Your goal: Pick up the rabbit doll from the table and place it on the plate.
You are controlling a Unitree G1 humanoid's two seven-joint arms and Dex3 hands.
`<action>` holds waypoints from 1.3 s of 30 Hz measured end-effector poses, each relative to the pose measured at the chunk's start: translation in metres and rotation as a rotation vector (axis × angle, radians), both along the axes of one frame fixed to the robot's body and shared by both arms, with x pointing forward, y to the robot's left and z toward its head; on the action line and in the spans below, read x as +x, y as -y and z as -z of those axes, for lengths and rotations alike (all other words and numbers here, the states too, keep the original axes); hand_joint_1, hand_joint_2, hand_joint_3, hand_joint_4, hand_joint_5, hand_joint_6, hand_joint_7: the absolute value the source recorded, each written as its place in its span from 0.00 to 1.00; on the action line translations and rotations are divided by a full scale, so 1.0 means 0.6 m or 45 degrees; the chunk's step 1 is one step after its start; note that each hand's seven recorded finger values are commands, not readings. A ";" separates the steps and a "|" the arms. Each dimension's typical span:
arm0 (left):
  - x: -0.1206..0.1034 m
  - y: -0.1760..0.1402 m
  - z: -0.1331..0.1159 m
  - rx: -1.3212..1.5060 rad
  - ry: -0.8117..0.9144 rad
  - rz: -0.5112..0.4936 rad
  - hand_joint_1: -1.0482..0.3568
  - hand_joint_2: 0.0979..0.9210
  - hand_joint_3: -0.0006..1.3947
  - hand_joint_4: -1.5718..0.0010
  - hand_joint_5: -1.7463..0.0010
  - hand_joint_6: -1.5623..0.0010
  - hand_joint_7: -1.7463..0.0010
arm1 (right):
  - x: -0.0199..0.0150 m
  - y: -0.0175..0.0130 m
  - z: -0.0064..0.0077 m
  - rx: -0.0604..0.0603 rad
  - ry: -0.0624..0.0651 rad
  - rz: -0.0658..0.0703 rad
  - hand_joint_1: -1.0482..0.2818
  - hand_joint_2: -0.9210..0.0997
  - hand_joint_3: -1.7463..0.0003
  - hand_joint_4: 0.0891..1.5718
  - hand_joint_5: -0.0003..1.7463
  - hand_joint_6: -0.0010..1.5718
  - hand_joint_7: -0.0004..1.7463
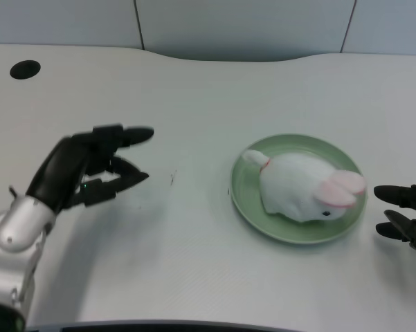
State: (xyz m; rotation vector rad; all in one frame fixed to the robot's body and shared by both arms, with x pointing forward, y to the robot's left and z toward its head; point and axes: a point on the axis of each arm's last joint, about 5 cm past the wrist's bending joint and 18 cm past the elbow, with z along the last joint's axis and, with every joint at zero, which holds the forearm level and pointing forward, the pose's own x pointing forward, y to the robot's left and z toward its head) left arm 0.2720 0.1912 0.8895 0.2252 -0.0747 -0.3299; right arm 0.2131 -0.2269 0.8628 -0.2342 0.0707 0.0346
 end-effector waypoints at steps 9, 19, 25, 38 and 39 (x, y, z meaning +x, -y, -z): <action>-0.070 -0.010 0.036 -0.301 -0.277 -0.031 0.39 1.00 0.44 0.69 0.00 0.82 0.05 | 0.0026 0.0010 0.0005 -0.001 -0.008 -0.018 0.47 0.00 0.88 0.66 0.00 0.55 0.00; -0.097 0.002 0.058 -0.348 -0.372 -0.053 0.45 1.00 0.44 0.62 0.00 0.81 0.00 | 0.0121 0.0081 0.0083 0.003 -0.041 -0.005 0.47 0.00 0.88 0.66 0.00 0.56 0.00; -0.085 0.006 0.064 -0.335 -0.370 -0.089 0.44 1.00 0.42 0.60 0.00 0.78 0.00 | 0.0207 0.0111 0.0095 0.007 -0.057 0.013 0.47 0.00 0.88 0.65 0.00 0.53 0.00; -0.076 -0.002 0.072 -0.335 -0.374 -0.146 0.45 1.00 0.41 0.59 0.00 0.77 0.00 | 0.0311 0.0137 0.0091 0.037 -0.068 0.047 0.48 0.00 0.89 0.62 0.00 0.50 0.00; -0.075 -0.002 0.073 -0.335 -0.375 -0.147 0.44 1.00 0.41 0.58 0.00 0.76 0.00 | 0.0317 0.0136 0.0090 0.039 -0.073 0.049 0.49 0.00 0.89 0.62 0.00 0.50 0.00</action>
